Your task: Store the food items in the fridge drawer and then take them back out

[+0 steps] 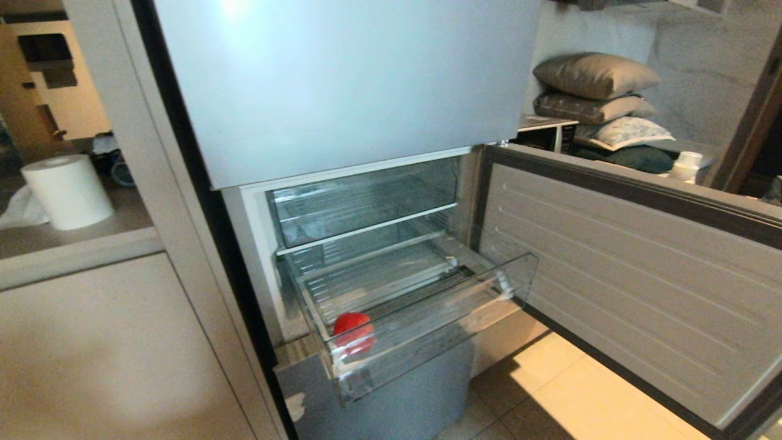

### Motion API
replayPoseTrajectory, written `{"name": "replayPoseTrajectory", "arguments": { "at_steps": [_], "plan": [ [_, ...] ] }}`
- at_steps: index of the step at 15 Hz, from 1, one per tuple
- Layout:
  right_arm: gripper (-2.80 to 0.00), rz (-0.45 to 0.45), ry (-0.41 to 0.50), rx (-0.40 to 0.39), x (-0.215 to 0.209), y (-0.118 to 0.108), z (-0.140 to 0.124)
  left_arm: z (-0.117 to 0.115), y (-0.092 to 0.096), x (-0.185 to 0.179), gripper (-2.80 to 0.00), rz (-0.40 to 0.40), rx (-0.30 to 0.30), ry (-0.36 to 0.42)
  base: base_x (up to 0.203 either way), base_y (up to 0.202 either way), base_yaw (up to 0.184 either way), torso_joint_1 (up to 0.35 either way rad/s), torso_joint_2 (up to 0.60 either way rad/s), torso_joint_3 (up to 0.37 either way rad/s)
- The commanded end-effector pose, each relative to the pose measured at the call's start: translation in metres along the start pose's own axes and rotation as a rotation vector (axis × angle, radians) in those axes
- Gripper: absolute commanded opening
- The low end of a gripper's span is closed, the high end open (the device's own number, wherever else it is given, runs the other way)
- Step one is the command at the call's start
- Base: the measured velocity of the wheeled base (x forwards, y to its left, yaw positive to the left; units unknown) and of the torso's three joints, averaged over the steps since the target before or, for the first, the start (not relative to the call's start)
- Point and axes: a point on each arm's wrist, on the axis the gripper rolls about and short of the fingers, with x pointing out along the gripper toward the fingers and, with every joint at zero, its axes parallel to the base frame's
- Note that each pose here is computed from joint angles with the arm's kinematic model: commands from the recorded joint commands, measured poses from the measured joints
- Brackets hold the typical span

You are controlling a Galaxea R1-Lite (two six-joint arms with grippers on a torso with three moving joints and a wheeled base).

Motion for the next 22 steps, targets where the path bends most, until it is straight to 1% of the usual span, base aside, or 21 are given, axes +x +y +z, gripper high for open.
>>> {"name": "replayPoseTrajectory", "arguments": {
  "at_steps": [1,4,5,7,8,9,10,12,14,16,17,18,19,20,22],
  "plan": [
    [-2.8,0.001,0.001,0.0,0.0,0.0,0.0,0.0,0.0,0.0,-2.8,0.0,0.0,0.002,0.002,0.007,-0.175,0.0,0.01,0.005],
    [-2.8,0.002,0.0,0.003,0.0,0.0,0.0,0.0,0.0,0.0,-2.8,0.0,0.0,0.001,-0.001,0.009,-0.173,0.004,0.0,0.002],
    [-2.8,0.002,-0.002,0.023,0.0,0.0,0.0,0.0,0.0,0.0,-2.8,0.001,0.0,0.001,-0.001,0.006,-0.175,-0.002,-0.01,0.003],
    [-2.8,0.002,-0.002,0.009,0.0,0.0,0.001,0.0,0.0,0.0,-2.8,0.001,0.0,0.001,0.003,0.008,-0.146,0.002,0.0,0.002],
    [-2.8,-0.007,0.013,0.004,0.002,0.0,0.006,0.0,0.0,0.0,-2.8,0.001,0.0,0.002,-0.002,0.004,-0.092,0.007,0.0,0.002],
    [-2.8,-0.044,0.025,0.019,0.005,-0.001,0.018,0.0,0.0,0.0,-2.8,-0.001,0.0,0.001,0.0,0.0,0.0,0.0,0.0,0.0],
    [-2.8,-0.092,0.033,0.052,0.008,-0.003,0.033,0.0,0.0,0.0,-2.8,0.001,0.0,0.002,0.0,0.0,0.0,0.0,0.0,0.0],
    [-2.8,-0.21,0.087,0.122,0.023,-0.005,0.063,0.0,0.0,0.0,-2.8,0.001,0.0,0.001,0.0,0.0,0.0,0.0,0.0,0.0],
    [-2.8,-0.356,0.172,0.172,0.045,-0.01,0.08,0.0,0.0,0.0,-2.8,0.001,0.0,0.001,0.0,0.0,0.0,0.0,0.0,0.0],
    [-2.8,-0.481,0.248,0.221,0.071,-0.024,0.09,0.0,0.0,0.0,-2.8,0.001,0.0,0.002,0.0,0.0,0.0,0.0,0.0,0.0],
    [-2.8,-0.524,0.272,0.244,0.082,-0.034,0.094,0.0,0.0,0.0,-2.8,-0.001,0.0,0.002,0.0,0.0,0.0,0.0,0.0,0.0],
    [-2.8,-0.562,0.275,0.265,0.091,-0.044,0.098,0.0,0.0,0.0,-2.8,-0.001,0.0,0.001,0.0,0.0,0.0,0.0,0.0,0.0],
    [-2.8,-0.575,0.275,0.28,0.098,-0.052,0.101,0.0,0.0,0.0,-2.8,0.001,0.0,0.001,0.0,0.0,0.0,0.0,0.0,0.0],
    [-2.8,-0.586,0.305,0.301,0.108,-0.062,0.102,0.0,0.0,0.0,-2.8,0.001,0.0,0.001,0.0,0.0,0.0,0.0,0.0,0.0],
    [-2.8,-0.617,0.376,0.352,0.136,-0.091,0.096,0.0,0.0,0.0,-2.8,0.001,0.0,0.003,0.0,0.0,0.0,0.0,0.0,0.0]
  ]
}}
